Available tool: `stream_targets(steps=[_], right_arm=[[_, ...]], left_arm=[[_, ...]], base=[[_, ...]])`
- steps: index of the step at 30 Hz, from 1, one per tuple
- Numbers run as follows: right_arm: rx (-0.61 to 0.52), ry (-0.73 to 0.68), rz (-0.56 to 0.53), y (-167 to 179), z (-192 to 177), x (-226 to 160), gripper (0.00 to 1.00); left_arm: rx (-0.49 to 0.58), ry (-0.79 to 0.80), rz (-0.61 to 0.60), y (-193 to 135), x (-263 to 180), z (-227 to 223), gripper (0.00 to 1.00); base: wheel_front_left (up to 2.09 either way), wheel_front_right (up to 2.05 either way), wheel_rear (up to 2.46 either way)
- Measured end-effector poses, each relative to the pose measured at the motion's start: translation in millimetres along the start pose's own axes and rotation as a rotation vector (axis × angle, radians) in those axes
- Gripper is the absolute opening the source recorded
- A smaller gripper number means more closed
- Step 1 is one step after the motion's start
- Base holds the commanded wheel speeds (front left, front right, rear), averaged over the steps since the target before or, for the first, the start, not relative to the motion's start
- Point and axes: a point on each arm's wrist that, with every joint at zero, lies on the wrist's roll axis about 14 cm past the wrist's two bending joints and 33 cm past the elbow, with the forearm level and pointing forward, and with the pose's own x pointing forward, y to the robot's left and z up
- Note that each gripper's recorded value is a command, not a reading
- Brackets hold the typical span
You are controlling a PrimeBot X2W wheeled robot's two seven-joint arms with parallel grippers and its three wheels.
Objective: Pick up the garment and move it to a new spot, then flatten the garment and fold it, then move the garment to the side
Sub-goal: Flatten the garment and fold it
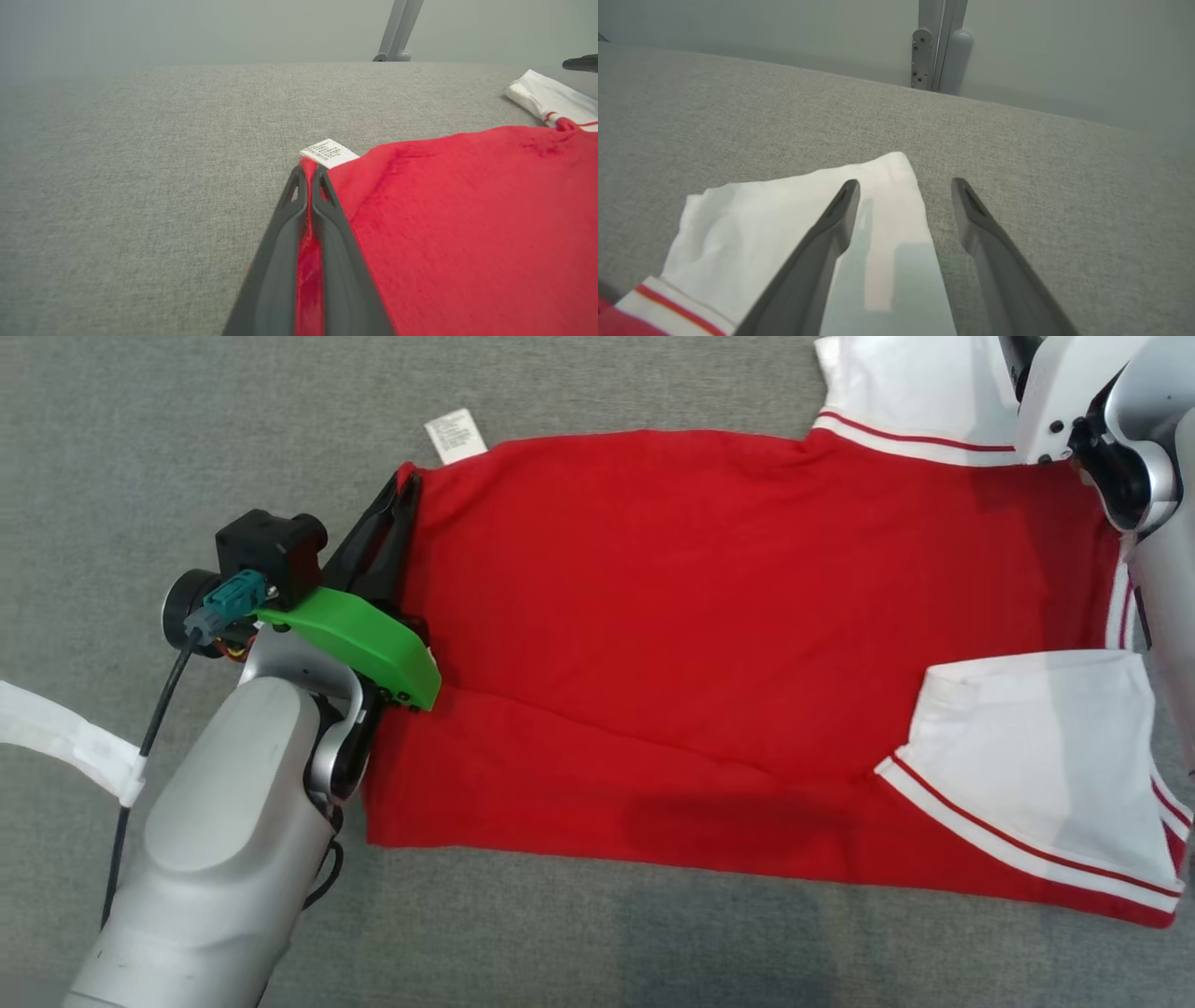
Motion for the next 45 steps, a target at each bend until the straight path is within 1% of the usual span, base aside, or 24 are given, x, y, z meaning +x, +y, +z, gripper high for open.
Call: stream_targets(steps=[6, 10, 11, 12, 13, 14, 16, 17, 21, 24, 27, 29, 33, 37, 42, 45], right_arm=[[-0.028, 0.091, 0.027, 16, -25, 33, 1.00], [-0.028, 0.100, 0.028, 18, -28, 45, 1.00], [-0.031, 0.100, 0.026, 18, -28, 46, 0.97], [-0.031, 0.102, 0.024, 17, -29, 47, 0.88], [-0.033, 0.106, 0.023, 16, -29, 47, 0.61], [-0.038, 0.108, 0.019, 15, -30, 46, 0.43], [-0.040, 0.115, 0.013, 13, -30, 45, 0.10], [-0.041, 0.116, 0.010, 11, -31, 44, 0.00], [-0.036, 0.081, 0.006, 9, -27, 40, 0.00], [-0.004, 0.028, 0.002, 6, -19, 34, 0.00], [0.013, -0.047, 0.013, 6, -6, 23, 0.00], [0.004, -0.103, 0.027, 8, 4, 13, 0.00], [0.010, -0.210, 0.045, 4, 20, -15, 0.00], [0.028, -0.283, 0.067, 3, 24, -50, 0.00], [0.081, -0.331, 0.090, 10, 12, -98, 0.00], [0.126, -0.337, 0.069, 7, -2, -128, 0.00]], left_arm=[[-0.005, 0.009, 0.051, 18, -1, -11, 0.00], [-0.008, 0.023, 0.071, 25, 0, -20, 0.00], [-0.008, 0.028, 0.074, 27, 0, -22, 0.00], [-0.008, 0.030, 0.074, 27, 1, -23, 0.00], [-0.008, 0.030, 0.073, 27, 1, -23, 0.00], [-0.008, 0.031, 0.073, 27, 2, -24, 0.00], [-0.007, 0.028, 0.070, 27, 5, -23, 0.00], [-0.006, 0.026, 0.068, 27, 6, -22, 0.00], [0.003, 0.019, 0.067, 29, 10, -21, 0.00], [0.005, 0.002, 0.061, 27, 13, -17, 0.00], [0.011, -0.030, 0.045, 23, 16, -7, 0.00], [0.018, -0.061, 0.043, 21, 16, 2, 0.00], [0.023, -0.114, 0.042, 17, 9, 16, 0.00], [0.015, -0.152, 0.045, 12, -7, 24, 0.00], [-0.003, -0.180, 0.060, 6, -35, 27, 0.00], [-0.028, -0.187, 0.068, 1, -53, 26, 0.00]], base=[[0.00, 0.00, 0.00], [0.00, 0.00, 0.00], [0.00, 0.00, 0.00], [0.00, 0.00, 0.00], [0.00, 0.00, 0.00], [0.00, 0.00, 0.00], [0.00, 0.00, 0.00], [0.00, 0.00, 0.00], [0.00, 0.00, 0.00], [0.00, 0.00, 0.00], [0.00, 0.00, 0.00], [0.00, 0.00, 0.00], [0.00, 0.00, 0.00], [0.00, 0.00, 0.00], [0.00, 0.00, 0.00], [0.00, 0.00, 0.00]])
